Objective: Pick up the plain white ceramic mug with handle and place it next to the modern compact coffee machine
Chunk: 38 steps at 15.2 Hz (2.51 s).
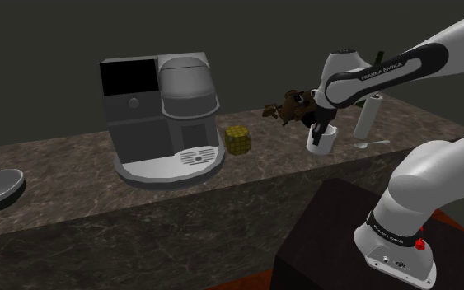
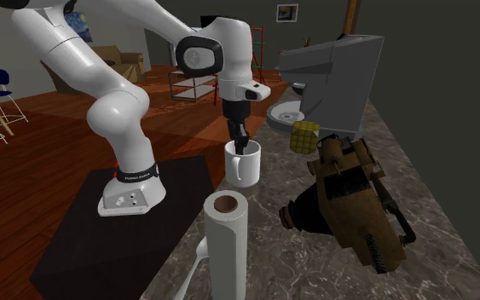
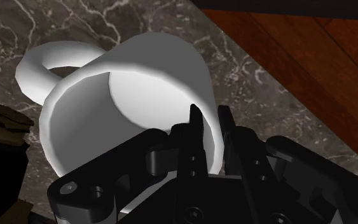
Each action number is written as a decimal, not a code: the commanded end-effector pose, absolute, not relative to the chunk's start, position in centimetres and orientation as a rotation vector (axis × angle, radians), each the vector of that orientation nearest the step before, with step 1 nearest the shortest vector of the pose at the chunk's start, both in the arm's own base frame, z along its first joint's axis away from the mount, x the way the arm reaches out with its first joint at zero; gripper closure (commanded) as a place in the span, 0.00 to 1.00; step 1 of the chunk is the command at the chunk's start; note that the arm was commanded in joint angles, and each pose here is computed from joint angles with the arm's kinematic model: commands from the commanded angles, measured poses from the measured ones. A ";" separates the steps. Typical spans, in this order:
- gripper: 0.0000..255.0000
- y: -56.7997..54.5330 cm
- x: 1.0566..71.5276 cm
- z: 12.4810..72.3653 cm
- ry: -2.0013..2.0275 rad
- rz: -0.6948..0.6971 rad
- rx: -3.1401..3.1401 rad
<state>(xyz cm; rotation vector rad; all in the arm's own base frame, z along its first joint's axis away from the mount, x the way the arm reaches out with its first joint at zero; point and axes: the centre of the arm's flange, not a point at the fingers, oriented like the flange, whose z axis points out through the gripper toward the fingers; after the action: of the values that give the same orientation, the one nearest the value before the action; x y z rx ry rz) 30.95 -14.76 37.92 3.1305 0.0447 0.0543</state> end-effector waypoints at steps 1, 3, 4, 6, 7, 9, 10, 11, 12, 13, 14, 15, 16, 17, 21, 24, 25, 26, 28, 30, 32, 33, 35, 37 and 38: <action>1.00 -14.7 30.9 39.0 0.045 0.054 3.130; 1.00 -14.7 30.9 40.1 0.045 0.054 3.130; 1.00 -14.7 30.9 40.6 0.045 0.054 3.130; 1.00 -14.7 30.9 41.7 0.045 0.054 3.130; 1.00 -14.7 30.9 42.2 0.045 0.054 3.130; 1.00 -14.7 30.9 43.3 0.045 0.054 3.130; 1.00 -14.7 30.9 43.8 0.045 0.054 3.130; 1.00 -14.7 30.9 44.3 0.045 0.054 3.130; 1.00 -14.7 30.9 44.8 0.045 0.054 3.130; 1.00 -14.7 30.9 45.4 0.045 0.054 3.130; 1.00 -14.7 30.9 45.9 0.045 0.054 3.130; 1.00 -14.7 30.9 46.4 0.045 0.054 3.130; 1.00 -14.7 30.9 47.0 0.045 0.054 3.130; 1.00 -14.7 30.9 47.5 0.045 0.054 3.130; 1.00 -14.7 30.9 49.6 0.045 0.054 3.130; 1.00 -14.7 30.9 51.2 0.045 0.054 3.130; 1.00 -14.7 30.9 51.7 0.045 0.054 3.130; 1.00 -14.7 30.9 52.2 0.045 0.054 3.130; 1.00 -14.7 30.9 53.3 0.045 0.054 3.130; 1.00 -14.7 30.9 54.4 0.045 0.054 3.130; 1.00 -14.7 30.9 55.4 0.045 0.054 3.130; 1.00 -14.7 30.9 55.9 0.045 0.054 3.130; 1.00 -14.7 30.9 57.0 0.045 0.054 3.130; 1.00 -14.7 30.9 58.1 0.045 0.054 3.130; 1.00 -14.7 30.9 58.6 0.045 0.054 3.130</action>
<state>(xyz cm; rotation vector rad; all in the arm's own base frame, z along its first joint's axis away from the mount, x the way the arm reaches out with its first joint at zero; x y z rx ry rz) 30.84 -14.74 57.94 3.1305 0.0448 0.0540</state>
